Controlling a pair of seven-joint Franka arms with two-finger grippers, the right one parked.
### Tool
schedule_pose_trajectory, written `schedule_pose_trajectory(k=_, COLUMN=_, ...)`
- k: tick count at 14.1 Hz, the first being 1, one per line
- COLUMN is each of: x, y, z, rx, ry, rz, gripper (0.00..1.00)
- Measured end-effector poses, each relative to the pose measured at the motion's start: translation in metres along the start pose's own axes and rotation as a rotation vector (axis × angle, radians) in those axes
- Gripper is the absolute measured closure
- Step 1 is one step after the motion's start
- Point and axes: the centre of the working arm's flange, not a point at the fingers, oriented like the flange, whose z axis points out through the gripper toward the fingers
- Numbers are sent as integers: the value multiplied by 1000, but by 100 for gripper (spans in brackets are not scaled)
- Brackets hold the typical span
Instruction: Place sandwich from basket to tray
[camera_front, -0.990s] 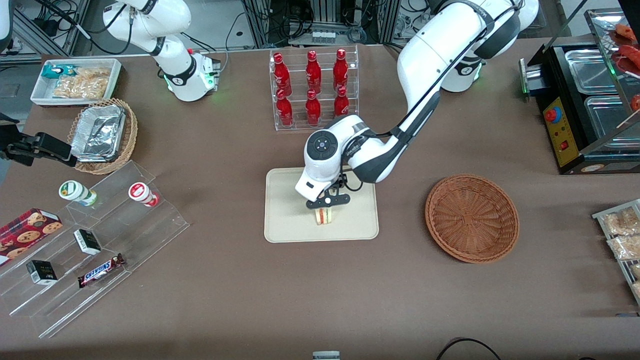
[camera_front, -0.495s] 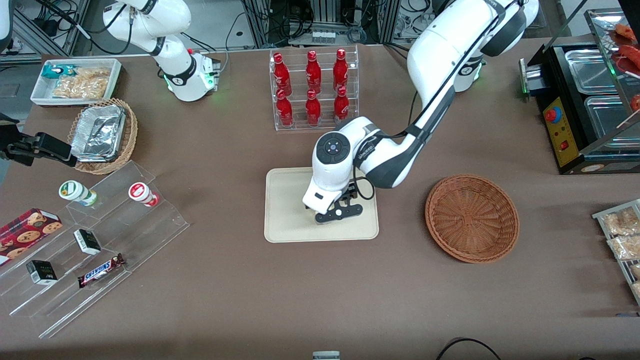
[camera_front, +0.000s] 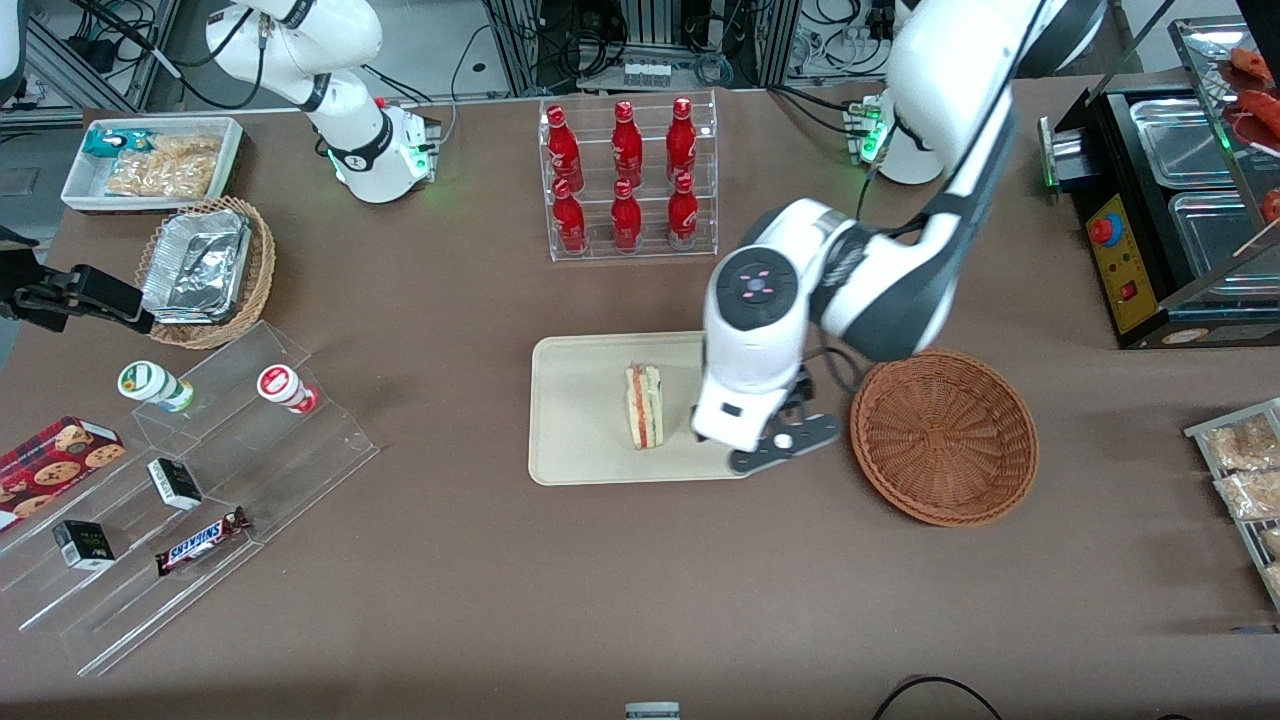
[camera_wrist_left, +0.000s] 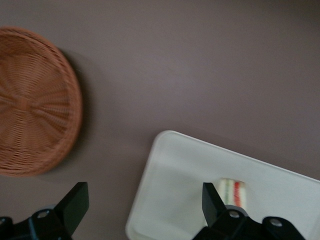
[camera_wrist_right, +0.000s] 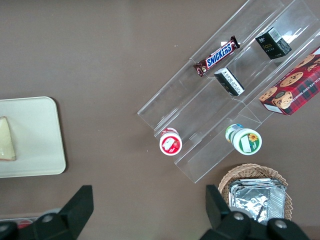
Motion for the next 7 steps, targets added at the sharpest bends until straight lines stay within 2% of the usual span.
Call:
schedule_pose_trajectory(k=1, x=16, y=-28, z=-15, rx=2, ry=-5, rz=21, gripper=0)
schedule_pose_trajectory(k=3, x=40, y=-91, z=-38, rx=-4, ry=-51, rz=79, gripper=0)
schedule_pose_trajectory(k=5, x=58, y=-164, z=-57, rx=31, ry=-112, rz=148, gripper=0)
schedule_pose_trajectory(k=7, x=67, y=-223, z=-74, rx=54, ry=-158, rz=188, gripper=0)
